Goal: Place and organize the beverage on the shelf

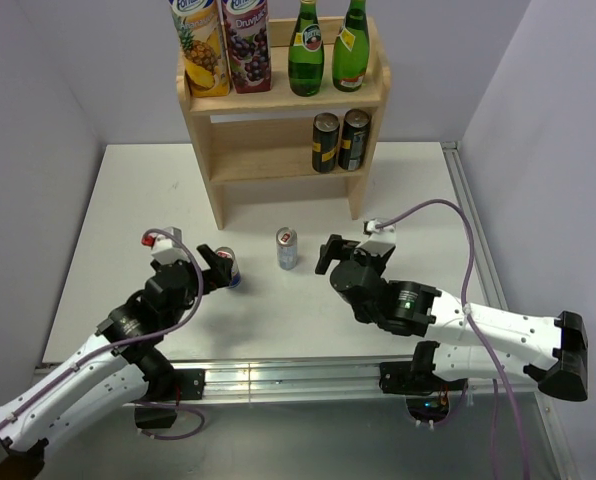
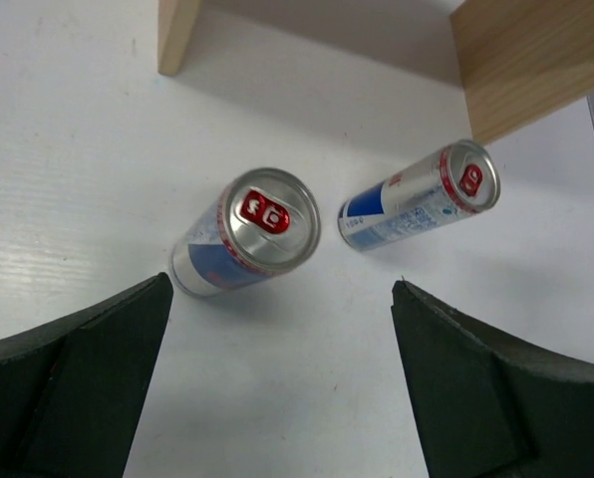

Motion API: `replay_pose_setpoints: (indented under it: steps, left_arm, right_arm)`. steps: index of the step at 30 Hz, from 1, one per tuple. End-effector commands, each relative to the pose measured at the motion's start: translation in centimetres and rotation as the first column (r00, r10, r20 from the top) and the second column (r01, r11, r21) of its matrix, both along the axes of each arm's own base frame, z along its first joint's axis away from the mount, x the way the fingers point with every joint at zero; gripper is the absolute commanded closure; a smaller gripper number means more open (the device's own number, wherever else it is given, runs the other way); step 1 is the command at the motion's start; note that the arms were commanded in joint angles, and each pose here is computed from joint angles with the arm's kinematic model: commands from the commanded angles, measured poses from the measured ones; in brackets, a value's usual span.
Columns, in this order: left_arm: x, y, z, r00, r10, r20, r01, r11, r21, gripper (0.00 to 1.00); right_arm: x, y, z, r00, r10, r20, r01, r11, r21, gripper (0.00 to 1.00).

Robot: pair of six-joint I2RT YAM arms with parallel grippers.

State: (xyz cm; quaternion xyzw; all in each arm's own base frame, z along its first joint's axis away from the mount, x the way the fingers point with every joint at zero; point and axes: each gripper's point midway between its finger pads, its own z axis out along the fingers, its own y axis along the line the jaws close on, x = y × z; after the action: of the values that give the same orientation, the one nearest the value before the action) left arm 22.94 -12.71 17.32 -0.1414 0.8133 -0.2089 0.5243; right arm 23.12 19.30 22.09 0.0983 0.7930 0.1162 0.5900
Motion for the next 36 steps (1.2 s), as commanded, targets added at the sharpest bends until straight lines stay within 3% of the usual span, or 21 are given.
replay_pose_setpoints:
  steps: [1, 9, 16, 27, 36]
  left_arm:
    - [0.4, -0.9, 0.4, 0.998, 0.054, 0.044, -0.054, 0.998, -0.017, 0.01]
    - [0.8, -2.1, -3.9, 0.989, 0.136, 0.051, -0.141, 0.985, 0.102, 0.01]
    - [2.6, -1.9, -3.8, 0.962, 0.25, 0.109, -0.264, 0.954, 0.144, 0.01]
    - [5.6, -5.0, -7.7, 0.973, 0.209, 0.099, -0.225, 0.953, 0.204, 0.01]
    - [8.1, -4.2, -8.9, 0.973, 0.198, 0.116, -0.221, 0.942, 0.252, 0.02]
  right_arm:
    - [-0.7, -1.7, -0.7, 0.998, -0.063, -0.005, 0.063, 0.998, 0.031, 0.07]
    - [-2.2, -2.7, -2.7, 0.998, -0.051, -0.041, 0.054, 0.995, 0.083, 0.08]
    - [-3.4, -3.9, -3.2, 0.998, -0.04, -0.057, 0.047, 0.992, 0.121, 0.08]
    - [-4.2, -4.2, -3.5, 0.998, -0.007, -0.061, 0.017, 0.984, 0.176, 0.09]
    - [-4.4, -4.1, -4.7, 0.997, 0.002, -0.075, 0.01, 0.986, 0.166, 0.09]
